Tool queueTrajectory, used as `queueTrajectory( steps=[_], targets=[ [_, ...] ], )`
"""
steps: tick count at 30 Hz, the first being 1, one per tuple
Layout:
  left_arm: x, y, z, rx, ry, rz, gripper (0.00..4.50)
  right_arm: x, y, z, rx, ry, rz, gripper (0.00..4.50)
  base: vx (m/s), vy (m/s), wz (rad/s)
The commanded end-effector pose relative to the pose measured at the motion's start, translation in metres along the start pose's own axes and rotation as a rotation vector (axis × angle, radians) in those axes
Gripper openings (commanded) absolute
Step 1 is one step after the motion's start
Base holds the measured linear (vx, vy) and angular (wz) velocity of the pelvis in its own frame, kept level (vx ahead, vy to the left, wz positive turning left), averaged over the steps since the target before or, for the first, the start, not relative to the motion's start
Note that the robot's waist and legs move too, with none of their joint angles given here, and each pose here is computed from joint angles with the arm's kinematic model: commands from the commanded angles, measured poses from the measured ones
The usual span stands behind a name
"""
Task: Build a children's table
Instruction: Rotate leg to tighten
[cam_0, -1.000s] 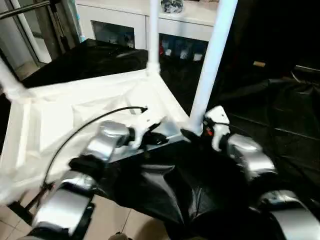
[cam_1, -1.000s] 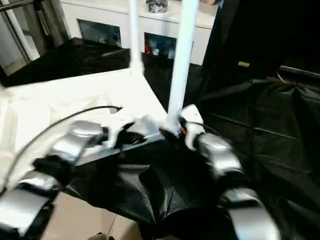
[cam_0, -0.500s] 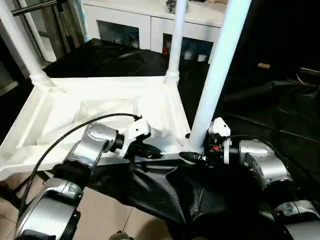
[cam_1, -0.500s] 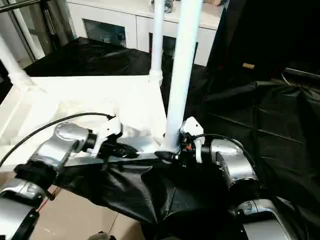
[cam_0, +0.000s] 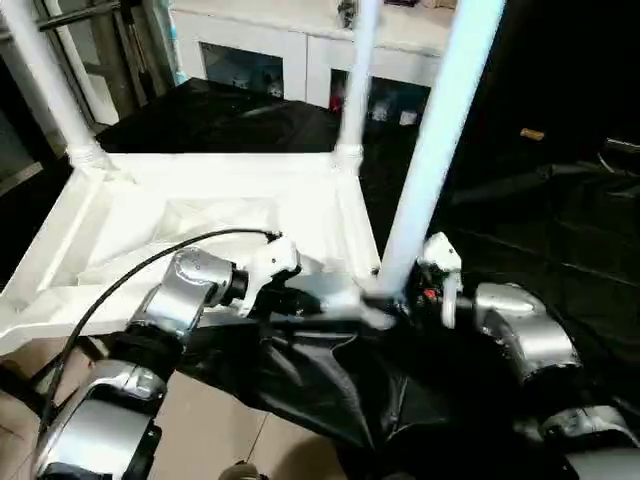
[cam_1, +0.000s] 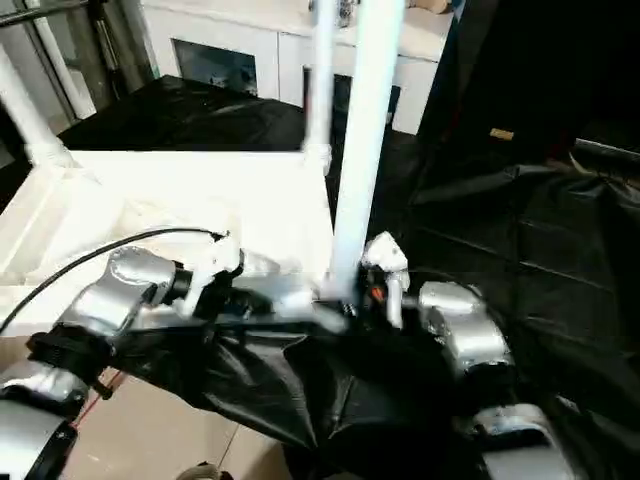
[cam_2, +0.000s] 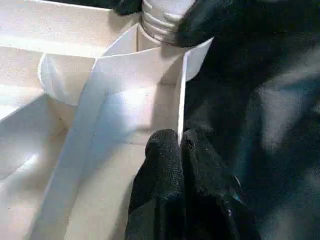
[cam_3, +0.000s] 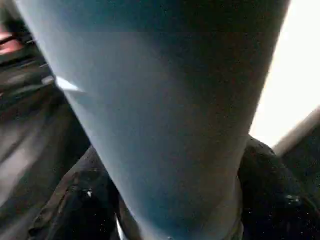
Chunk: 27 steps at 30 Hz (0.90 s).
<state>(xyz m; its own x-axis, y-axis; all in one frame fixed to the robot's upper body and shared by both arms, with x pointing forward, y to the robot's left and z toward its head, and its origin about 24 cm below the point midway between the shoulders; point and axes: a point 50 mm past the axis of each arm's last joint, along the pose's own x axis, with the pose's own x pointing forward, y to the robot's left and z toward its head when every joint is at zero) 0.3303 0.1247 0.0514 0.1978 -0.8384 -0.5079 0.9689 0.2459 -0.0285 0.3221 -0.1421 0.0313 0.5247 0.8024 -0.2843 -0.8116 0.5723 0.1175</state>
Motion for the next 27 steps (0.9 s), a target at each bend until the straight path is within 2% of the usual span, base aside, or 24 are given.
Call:
queueTrajectory(
  steps=[1,3,4,6,9,11,13,17,19,23,26,27],
  targets=[
    [0.017,0.008,0.02,-0.009,-0.044,0.124,0.0,0.022,0.004,-0.016,0.06,0.081,-0.162,2.7,0.0,0.0,0.0],
    [0.018,0.009,0.021,-0.015,-0.042,0.144,0.0,0.023,0.003,-0.016,0.073,0.082,-0.197,2.7,0.0,0.0,0.0],
    [0.026,0.015,0.026,-0.046,-0.034,0.238,0.0,0.035,0.001,-0.017,0.139,0.086,-0.351,2.69,0.0,0.0,0.0],
    [0.029,0.016,0.028,-0.057,-0.035,0.261,0.0,0.039,0.003,-0.017,0.15,0.09,-0.377,2.69,0.0,0.0,0.0],
    [0.039,0.017,0.035,-0.062,-0.045,0.306,0.0,0.052,0.009,-0.014,0.112,0.086,-0.399,2.69,0.0,0.0,0.0],
    [0.043,0.016,0.039,-0.059,-0.054,0.31,0.0,0.056,0.011,-0.012,0.114,0.074,-0.386,3.25,0.0,0.0,0.0],
    [0.047,0.013,0.043,-0.054,-0.072,0.281,0.0,0.057,0.011,-0.009,0.114,0.067,-0.366,3.42,0.0,0.0,0.0],
    [0.049,0.01,0.044,-0.036,-0.083,0.238,0.0,0.054,0.008,-0.005,0.083,0.057,-0.361,3.75,0.0,0.0,0.0],
    [0.048,0.008,0.043,-0.029,-0.082,0.212,0.0,0.051,0.005,-0.003,0.069,0.044,-0.344,3.75,0.0,0.0,0.0],
    [0.043,0.003,0.035,-0.006,-0.063,0.115,0.0,0.035,0.002,0.005,-0.025,-0.007,-0.18,3.75,0.0,0.0,0.0],
    [0.038,0.001,0.031,0.006,-0.057,0.06,0.0,0.026,0.001,0.007,-0.045,-0.026,-0.092,3.75,0.0,0.0,0.0],
    [0.034,-0.001,0.027,0.014,-0.051,0.022,0.0,0.017,0.0,0.009,-0.063,-0.029,-0.025,3.75,0.0,0.0,0.0]
  ],
)
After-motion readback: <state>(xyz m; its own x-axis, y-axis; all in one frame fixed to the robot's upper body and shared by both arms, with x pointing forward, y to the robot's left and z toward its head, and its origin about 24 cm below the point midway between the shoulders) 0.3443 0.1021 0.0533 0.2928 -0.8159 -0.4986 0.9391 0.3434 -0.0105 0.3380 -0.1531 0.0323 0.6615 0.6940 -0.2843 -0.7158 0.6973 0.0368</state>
